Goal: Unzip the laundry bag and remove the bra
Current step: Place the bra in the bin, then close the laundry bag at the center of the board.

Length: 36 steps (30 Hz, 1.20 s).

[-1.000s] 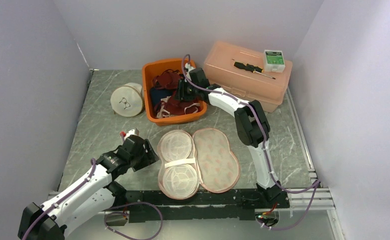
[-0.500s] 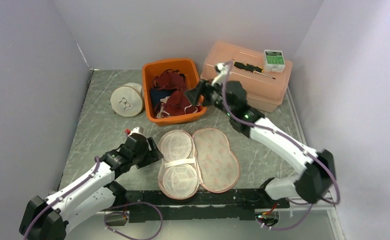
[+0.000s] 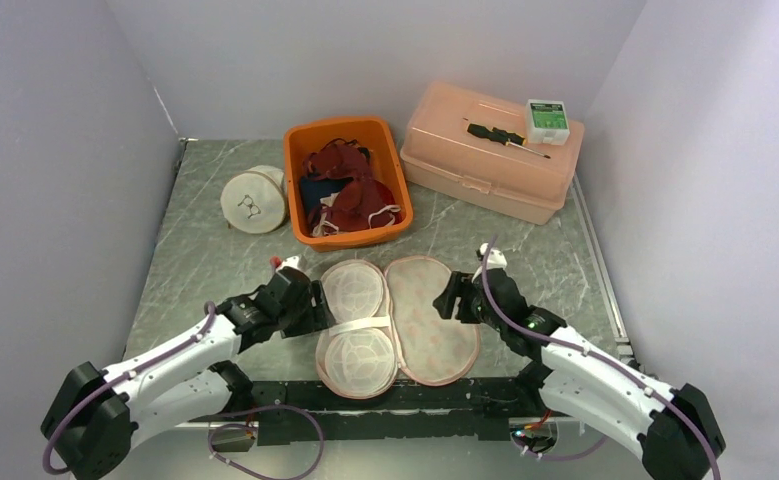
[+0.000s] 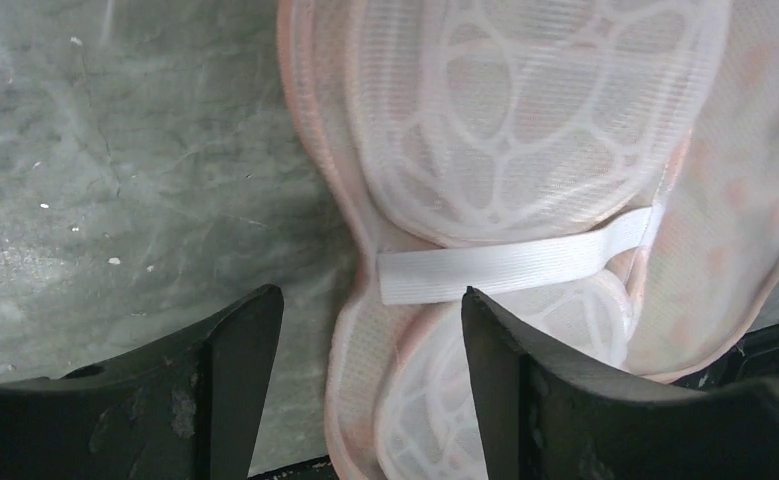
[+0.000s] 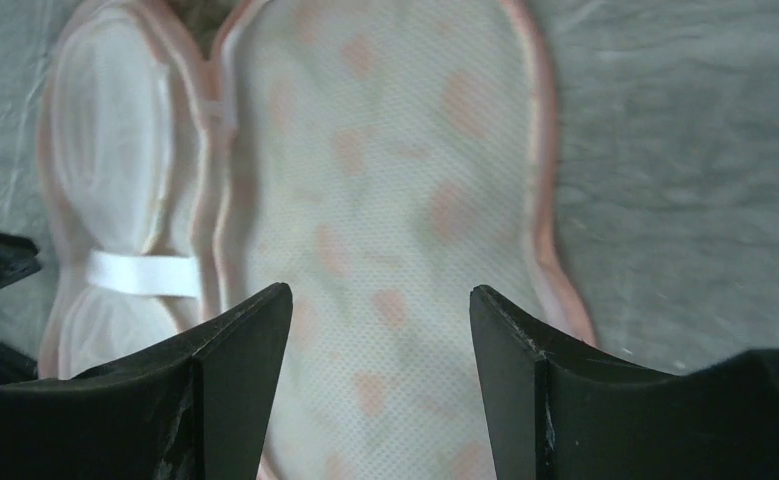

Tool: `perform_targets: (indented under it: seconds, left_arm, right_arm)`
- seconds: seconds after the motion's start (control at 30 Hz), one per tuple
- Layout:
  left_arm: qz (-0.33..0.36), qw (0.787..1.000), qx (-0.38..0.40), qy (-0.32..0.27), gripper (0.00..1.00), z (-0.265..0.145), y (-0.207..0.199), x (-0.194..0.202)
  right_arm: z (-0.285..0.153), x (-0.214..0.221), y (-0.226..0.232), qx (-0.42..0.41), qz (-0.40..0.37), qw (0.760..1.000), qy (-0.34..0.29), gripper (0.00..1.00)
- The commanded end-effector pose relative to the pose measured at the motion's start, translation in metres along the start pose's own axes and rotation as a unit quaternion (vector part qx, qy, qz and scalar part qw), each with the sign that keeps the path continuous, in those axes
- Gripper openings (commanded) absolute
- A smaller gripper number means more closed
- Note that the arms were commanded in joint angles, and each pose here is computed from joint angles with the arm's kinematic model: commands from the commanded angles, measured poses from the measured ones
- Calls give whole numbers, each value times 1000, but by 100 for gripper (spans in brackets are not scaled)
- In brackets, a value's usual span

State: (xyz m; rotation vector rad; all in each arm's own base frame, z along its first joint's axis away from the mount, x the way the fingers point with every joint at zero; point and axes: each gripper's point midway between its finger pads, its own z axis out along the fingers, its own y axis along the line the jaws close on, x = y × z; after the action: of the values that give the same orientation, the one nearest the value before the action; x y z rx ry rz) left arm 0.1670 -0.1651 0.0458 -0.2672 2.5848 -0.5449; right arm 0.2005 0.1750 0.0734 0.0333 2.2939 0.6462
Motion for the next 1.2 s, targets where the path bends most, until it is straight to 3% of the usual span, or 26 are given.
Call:
perform_targets:
  seconds: [0.0,0.2,0.37,0.7,1.0,1.17]
  left_arm:
    - [30,999,-20,-18,71,-2,-7,-13]
    - [22,1000,1,4,68,19,-11,2]
    - [34,999,-3,19,68,29,-12,5]
    - [38,999,-5,29,65,46,-18,5]
    - [50,998,20,32,64,56,-35,0]
    - [57,997,31,37,64,53,-46,-3]
  right_arm:
    - [-9,-17,-31,89,48,993,-54,69]
    - [-8,-10,-69,203,85,974,-45,71]
    - [4,2,-74,206,90,974,-19,68]
    - [14,30,-81,220,85,971,38,37]
    - [8,24,-80,219,87,971,25,3]
    - [-5,4,-71,203,88,975,-9,0]
